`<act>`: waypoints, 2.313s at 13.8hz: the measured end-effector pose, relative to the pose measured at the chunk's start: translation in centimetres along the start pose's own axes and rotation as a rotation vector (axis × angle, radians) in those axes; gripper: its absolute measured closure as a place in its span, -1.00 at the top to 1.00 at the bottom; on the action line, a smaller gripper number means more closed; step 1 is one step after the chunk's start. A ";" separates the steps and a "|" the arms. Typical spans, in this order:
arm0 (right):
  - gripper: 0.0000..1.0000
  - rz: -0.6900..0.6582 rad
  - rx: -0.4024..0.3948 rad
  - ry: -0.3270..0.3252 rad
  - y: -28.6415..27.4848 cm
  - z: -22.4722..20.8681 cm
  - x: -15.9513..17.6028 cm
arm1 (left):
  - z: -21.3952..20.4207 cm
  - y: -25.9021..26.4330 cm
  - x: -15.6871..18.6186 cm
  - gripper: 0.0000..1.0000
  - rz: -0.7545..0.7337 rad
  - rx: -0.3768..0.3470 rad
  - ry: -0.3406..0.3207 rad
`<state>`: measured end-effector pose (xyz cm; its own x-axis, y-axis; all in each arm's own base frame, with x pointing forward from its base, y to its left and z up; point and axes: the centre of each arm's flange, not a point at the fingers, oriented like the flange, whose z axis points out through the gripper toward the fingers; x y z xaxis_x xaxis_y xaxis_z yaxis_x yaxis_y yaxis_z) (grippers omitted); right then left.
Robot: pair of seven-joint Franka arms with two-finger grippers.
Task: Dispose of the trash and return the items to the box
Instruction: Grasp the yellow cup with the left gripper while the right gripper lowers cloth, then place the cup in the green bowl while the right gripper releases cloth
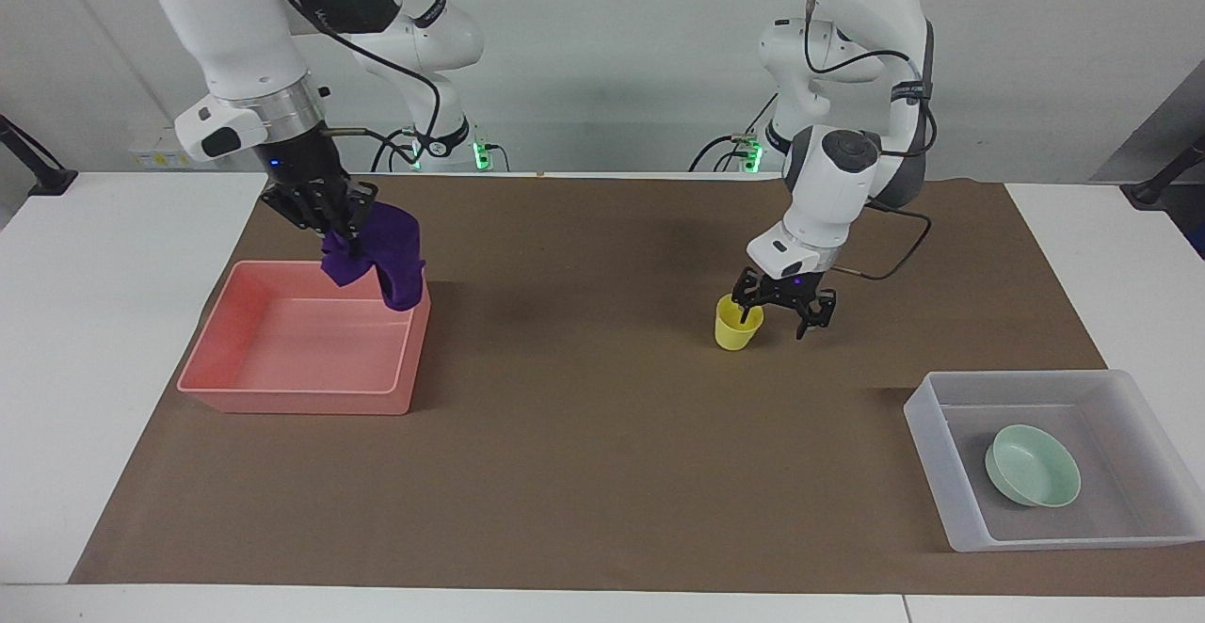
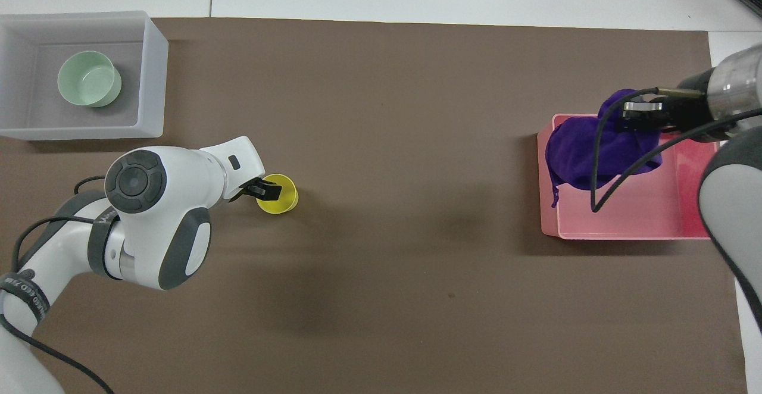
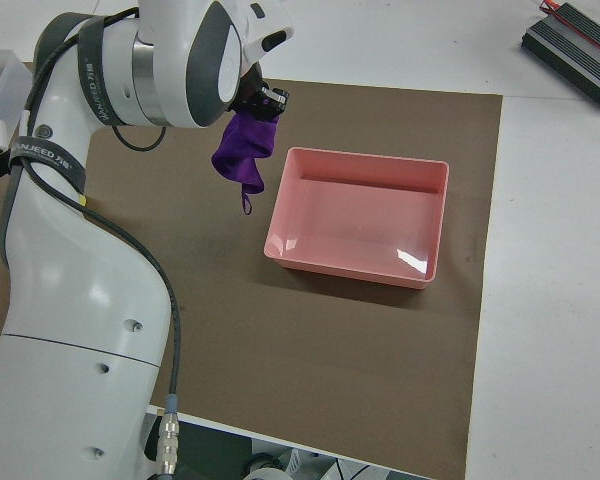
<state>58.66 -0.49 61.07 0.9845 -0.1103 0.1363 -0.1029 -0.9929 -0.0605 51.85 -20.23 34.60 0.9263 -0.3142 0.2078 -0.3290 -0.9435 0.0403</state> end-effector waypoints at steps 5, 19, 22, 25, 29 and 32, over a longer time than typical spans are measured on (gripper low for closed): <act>-0.70 -0.066 -0.031 0.018 8.4 2.6 0.3 | 1.0 0.7 -0.3 -0.40 -0.068 -0.003 -0.001; -0.70 -0.104 -0.072 0.010 11.1 21.4 -3.3 | -7.8 -13.1 5.8 -0.92 -0.278 0.052 0.166; -0.70 -0.102 -0.075 0.010 11.4 23.9 -4.0 | -9.4 -18.4 7.0 -0.92 -0.281 0.086 0.226; -0.70 -0.095 -0.076 -0.002 11.6 24.8 -4.2 | -11.1 -24.6 7.5 -0.92 -0.305 0.127 0.269; 0.09 -0.086 -0.076 -0.001 11.5 24.8 -4.1 | -11.0 -30.6 8.7 -0.92 -0.335 0.151 0.272; 0.78 -0.087 -0.077 0.015 11.4 24.0 -3.8 | -10.5 -34.7 9.3 -0.92 -0.322 0.158 0.232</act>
<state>57.13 -10.29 36.12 0.9879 -0.0241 0.1530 -0.0287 -0.9992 0.0278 69.92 10.75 45.41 0.9054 0.0138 0.4243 0.0187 -0.9998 -0.0073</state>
